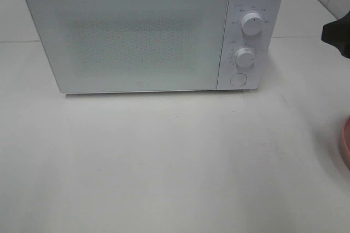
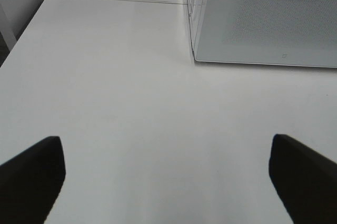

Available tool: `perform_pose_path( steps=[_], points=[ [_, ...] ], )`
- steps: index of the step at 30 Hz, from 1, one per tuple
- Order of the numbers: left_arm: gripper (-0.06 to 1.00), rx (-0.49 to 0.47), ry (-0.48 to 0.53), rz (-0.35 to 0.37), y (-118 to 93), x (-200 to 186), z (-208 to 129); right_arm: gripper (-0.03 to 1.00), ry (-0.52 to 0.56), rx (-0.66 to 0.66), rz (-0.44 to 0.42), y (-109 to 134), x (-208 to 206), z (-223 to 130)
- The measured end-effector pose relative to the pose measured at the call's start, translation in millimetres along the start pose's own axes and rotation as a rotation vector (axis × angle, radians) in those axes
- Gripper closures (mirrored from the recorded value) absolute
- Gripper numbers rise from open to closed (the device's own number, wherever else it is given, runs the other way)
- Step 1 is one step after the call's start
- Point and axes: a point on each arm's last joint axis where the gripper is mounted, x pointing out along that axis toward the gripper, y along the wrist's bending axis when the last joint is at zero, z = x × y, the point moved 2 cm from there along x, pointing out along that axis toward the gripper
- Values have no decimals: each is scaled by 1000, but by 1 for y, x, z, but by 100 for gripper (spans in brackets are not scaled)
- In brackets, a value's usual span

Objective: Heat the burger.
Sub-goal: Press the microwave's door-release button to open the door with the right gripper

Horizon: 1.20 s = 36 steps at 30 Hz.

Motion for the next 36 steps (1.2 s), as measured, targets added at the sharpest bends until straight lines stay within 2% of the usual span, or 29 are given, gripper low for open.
perform_pose_path(
  steps=[5,7,9,11,12,13,14,15,16,17,18,21,22,25,28,30,31,33,35,36],
  points=[
    [-3,0,0,0,0,0,0,29,-24,-18,13,1,16,-1],
    [-3,0,0,0,0,0,0,36,-34,-20,21,2,27,-2],
    [-3,0,0,0,0,0,0,39,-37,-19,25,3,33,-4],
    [-3,0,0,0,0,0,0,51,-40,-26,32,3,41,-6],
    [-3,0,0,0,0,0,0,51,-40,-26,32,3,41,-6],
    [-3,0,0,0,0,0,0,62,-46,-30,35,4,43,-6],
    [-3,0,0,0,0,0,0,62,-46,-30,35,4,43,-6],
    [-3,0,0,0,0,0,0,73,-71,-32,45,5,47,-7],
    [-3,0,0,0,0,0,0,78,-91,-31,51,5,48,-8],
    [-3,0,0,0,0,0,0,78,-91,-31,51,5,48,-8],
    [-3,0,0,0,0,0,0,88,-119,-20,62,6,50,-13],
    [-3,0,0,0,0,0,0,97,-158,2,81,7,50,-23],
    [-3,0,0,0,0,0,0,97,-187,22,94,8,50,-29],
    [-3,0,0,0,0,0,0,97,-196,36,99,8,50,-33],
    [-3,0,0,0,0,0,0,97,-206,106,105,7,50,-43],
    [-3,0,0,0,0,0,0,97,-218,260,121,6,49,-54],
    [-3,0,0,0,0,0,0,97,-218,260,121,6,49,-54],
    [-3,0,0,0,0,0,0,97,-206,367,155,12,48,-62],
    [-3,0,0,0,0,0,0,97,-198,391,169,15,48,-64],
    [-3,0,0,0,0,0,0,97,-173,456,194,23,49,-69]
  ],
)
